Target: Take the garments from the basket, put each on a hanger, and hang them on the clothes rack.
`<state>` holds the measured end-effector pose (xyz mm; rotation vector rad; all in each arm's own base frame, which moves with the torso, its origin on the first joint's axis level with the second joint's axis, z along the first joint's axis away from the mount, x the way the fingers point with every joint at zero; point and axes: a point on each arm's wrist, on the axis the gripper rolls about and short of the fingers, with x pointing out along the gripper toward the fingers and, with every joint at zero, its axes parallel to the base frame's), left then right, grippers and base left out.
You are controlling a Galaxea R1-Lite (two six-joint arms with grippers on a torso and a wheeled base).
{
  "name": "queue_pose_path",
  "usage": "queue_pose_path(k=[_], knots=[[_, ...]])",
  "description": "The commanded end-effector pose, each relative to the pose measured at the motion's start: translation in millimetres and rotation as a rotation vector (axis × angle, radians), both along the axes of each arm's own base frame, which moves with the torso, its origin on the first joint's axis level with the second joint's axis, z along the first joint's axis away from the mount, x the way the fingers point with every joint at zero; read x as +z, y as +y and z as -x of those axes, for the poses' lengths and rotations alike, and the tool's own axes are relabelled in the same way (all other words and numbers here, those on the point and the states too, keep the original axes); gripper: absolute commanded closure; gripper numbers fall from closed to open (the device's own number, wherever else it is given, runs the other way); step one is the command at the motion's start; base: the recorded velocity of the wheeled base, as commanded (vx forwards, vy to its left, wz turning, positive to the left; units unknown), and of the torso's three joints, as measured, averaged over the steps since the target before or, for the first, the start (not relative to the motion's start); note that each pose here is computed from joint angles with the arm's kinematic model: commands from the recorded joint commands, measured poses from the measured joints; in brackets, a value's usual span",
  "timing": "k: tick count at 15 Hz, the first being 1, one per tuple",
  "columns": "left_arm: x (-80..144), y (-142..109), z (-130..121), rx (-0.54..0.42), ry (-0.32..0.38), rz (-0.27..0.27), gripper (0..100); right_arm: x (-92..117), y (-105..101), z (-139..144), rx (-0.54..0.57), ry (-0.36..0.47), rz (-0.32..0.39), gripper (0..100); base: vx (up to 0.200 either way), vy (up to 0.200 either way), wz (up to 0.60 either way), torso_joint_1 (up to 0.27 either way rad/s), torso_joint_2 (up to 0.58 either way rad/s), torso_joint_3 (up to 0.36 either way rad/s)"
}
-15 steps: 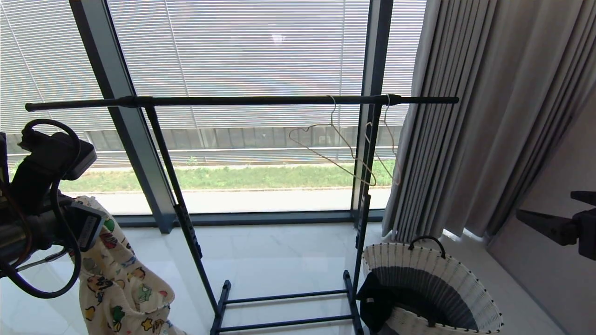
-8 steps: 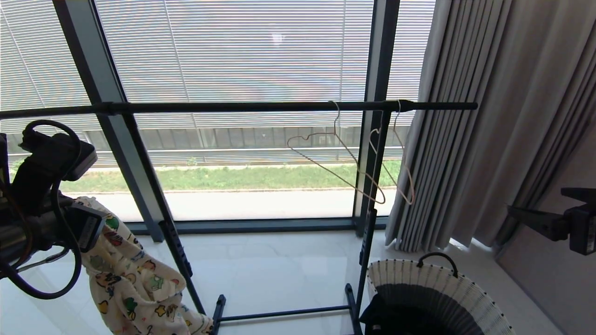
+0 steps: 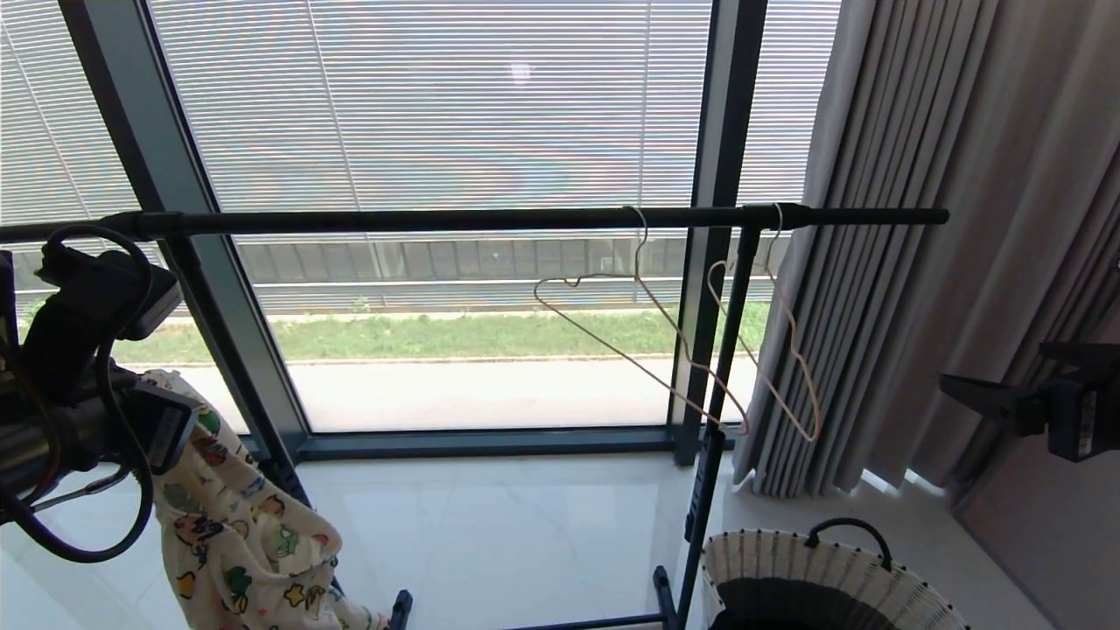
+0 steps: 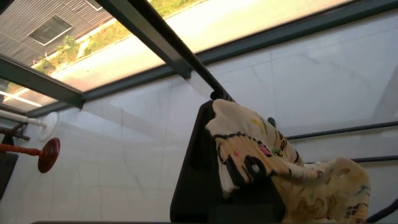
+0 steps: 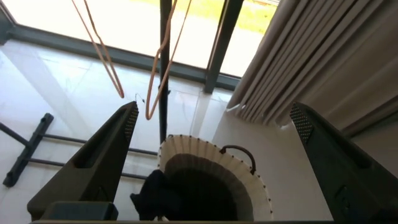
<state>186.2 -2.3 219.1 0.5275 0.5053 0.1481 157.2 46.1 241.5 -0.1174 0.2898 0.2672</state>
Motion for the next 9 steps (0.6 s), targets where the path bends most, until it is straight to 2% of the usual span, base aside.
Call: queue_pose_path(k=[1, 5, 9], knots=[[0, 0, 0, 0.002, 0.001, 0.000, 100, -1, 1, -2, 0.001, 0.007, 0.003, 0, 0.200, 0.000, 0.00, -0.002, 0.00, 0.002], [-1, 0, 0, 0.001, 0.005, 0.000, 100, -3, 1, -4, 0.000, 0.017, 0.004, 0, 0.200, 0.000, 0.00, 0.005, 0.00, 0.002], [-8, 0, 7, 0.001, 0.019, 0.000, 100, -8, 6, -15, 0.001, 0.038, -0.015, 0, 0.000, 0.000, 0.00, 0.000, 0.00, 0.000]])
